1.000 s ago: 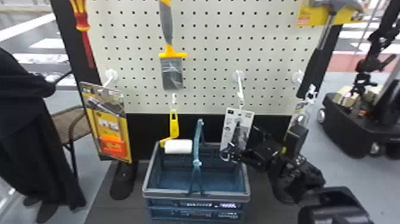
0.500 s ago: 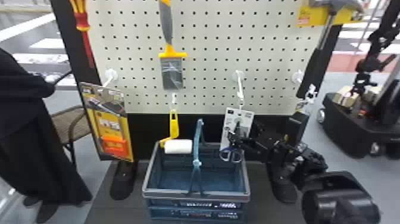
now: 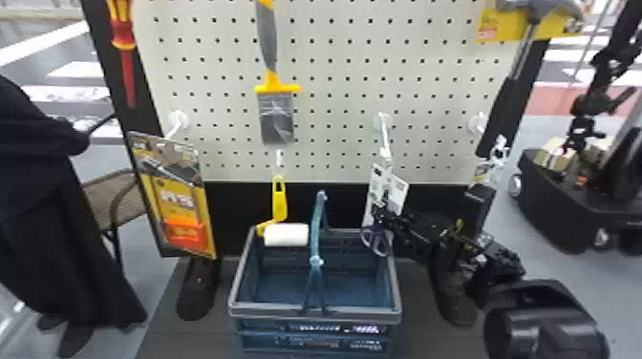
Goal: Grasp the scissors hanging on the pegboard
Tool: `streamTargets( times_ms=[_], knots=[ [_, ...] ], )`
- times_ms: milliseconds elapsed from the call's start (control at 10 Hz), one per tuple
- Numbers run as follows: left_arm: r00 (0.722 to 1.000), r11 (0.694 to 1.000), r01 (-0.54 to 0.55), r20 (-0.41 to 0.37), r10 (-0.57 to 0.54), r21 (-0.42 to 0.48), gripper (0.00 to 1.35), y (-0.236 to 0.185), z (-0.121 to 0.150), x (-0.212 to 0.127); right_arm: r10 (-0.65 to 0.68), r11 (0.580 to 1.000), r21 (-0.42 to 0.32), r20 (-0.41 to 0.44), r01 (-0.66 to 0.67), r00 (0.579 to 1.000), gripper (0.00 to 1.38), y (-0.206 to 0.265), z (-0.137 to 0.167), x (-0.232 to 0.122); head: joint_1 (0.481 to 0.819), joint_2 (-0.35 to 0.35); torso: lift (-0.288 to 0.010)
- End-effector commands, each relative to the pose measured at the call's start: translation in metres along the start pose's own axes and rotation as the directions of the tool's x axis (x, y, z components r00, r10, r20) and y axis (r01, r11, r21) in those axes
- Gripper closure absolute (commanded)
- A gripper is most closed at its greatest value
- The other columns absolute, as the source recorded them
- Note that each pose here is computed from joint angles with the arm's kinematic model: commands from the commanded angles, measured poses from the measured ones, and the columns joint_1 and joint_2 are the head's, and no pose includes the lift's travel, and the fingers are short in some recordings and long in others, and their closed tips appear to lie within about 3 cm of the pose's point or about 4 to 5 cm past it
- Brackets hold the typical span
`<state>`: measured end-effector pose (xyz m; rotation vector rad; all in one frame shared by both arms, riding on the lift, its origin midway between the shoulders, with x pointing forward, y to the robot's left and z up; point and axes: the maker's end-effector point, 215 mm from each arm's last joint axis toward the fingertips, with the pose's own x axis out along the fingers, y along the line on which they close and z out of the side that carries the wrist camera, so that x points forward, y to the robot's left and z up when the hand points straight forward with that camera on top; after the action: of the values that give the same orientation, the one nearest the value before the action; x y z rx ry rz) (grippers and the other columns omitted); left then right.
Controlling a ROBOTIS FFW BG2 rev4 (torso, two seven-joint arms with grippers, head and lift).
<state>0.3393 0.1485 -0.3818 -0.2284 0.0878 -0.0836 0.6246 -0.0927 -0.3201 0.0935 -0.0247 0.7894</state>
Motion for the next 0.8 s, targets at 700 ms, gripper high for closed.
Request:
streamTargets(
  times_ms=[700],
  knots=[
    [1.0, 1.0, 0.001, -0.001, -0.001, -0.001, 0.3, -0.0003, -0.0009, -0.0003, -0.001, 1.0, 0.014, -0.002, 0.001, 1.0, 1.29, 0.0024, -0.0049, -0.0012, 0.549, 0.0, -0.1]
  ],
)
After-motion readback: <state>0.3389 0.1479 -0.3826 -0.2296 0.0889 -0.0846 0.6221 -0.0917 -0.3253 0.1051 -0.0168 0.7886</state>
